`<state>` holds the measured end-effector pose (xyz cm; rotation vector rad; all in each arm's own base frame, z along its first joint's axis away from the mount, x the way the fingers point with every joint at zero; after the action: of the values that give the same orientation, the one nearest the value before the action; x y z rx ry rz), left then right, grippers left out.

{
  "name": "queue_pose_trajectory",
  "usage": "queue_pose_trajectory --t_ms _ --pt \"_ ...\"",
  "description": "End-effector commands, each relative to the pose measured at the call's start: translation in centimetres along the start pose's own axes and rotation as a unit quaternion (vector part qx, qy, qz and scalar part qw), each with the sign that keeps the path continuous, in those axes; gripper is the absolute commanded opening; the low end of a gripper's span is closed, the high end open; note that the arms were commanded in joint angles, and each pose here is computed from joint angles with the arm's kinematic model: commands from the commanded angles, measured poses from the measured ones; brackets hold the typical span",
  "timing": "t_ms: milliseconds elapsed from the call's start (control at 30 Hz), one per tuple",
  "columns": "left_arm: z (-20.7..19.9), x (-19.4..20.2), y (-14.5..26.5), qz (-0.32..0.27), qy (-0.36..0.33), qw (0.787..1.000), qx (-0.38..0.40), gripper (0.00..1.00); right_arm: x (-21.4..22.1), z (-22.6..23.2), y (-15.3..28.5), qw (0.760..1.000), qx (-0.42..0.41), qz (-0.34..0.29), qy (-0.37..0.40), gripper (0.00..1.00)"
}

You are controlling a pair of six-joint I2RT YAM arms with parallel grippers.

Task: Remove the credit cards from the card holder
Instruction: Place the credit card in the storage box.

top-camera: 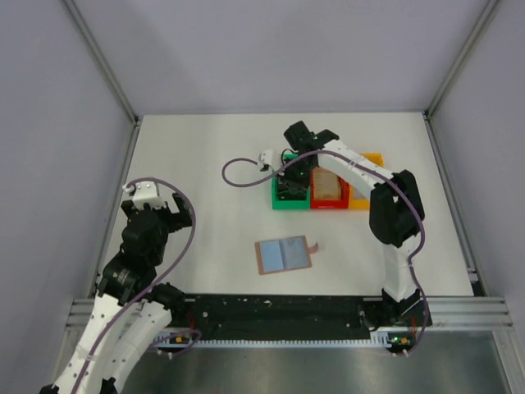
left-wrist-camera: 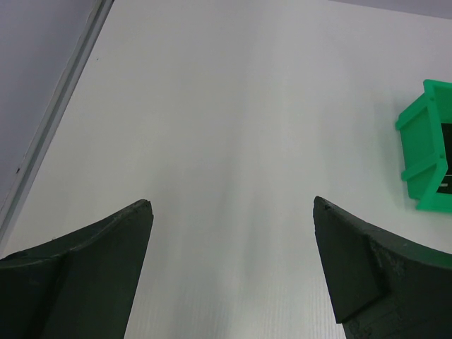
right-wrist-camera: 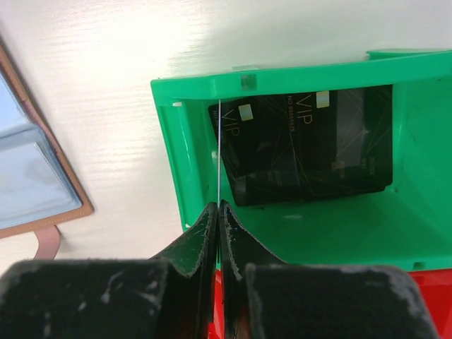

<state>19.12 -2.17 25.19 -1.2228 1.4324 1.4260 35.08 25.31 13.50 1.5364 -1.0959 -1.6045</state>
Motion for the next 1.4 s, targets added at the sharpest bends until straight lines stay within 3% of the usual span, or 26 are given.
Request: queue_pose_trajectory --t_ms 0,533,667,767,1033,1200,1367 --pt "0.0 -0.7 -0.1 -0.023 0.006 1.0 0.0 0.99 0.0 0.0 -1.0 0.999 -0.018 -0.027 -0.012 0.0" --pt "-0.1 -0.7 -0.2 -0.021 0.005 1.0 0.004 0.99 2.7 -1.1 -1.8 0.996 0.016 -0.069 -0.051 0.01" --pt "-0.1 -0.6 -0.3 -0.019 0.005 1.0 0.006 0.99 2.0 -2.1 -1.1 0.994 0.047 -0.078 -0.055 0.21" --pt "-0.2 -0.6 -0.4 -0.018 0.004 1.0 0.008 0.99 0.8 -2.7 0.6 0.991 0.071 -0.097 -0.052 0.31" --pt "-1.7 -0.5 -0.4 -0.011 0.006 0.998 0.056 0.99 -3.2 -2.7 9.3 0.958 0.173 -0.201 -0.108 0.63" --pt "-4.8 -0.6 -0.1 0.014 0.029 0.988 0.152 0.98 -3.6 1.0 12.3 0.919 0.158 -0.281 -0.227 0.71" --pt "-7.8 0.7 0.3 0.093 0.076 0.966 0.228 0.97 -1.9 6.0 12.4 0.868 0.118 -0.343 -0.34 0.76"
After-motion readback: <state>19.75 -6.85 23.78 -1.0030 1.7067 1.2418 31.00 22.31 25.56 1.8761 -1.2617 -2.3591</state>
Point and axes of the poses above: each gripper's point midway between its finger pads, its own y axis back along the fingers, its own z axis along the line the jaws close on, x = y × z, the point moved 4 cm from there along y, back along the fingers, and after that the axes turned 1 degree about -y, right-handed, at the moved point
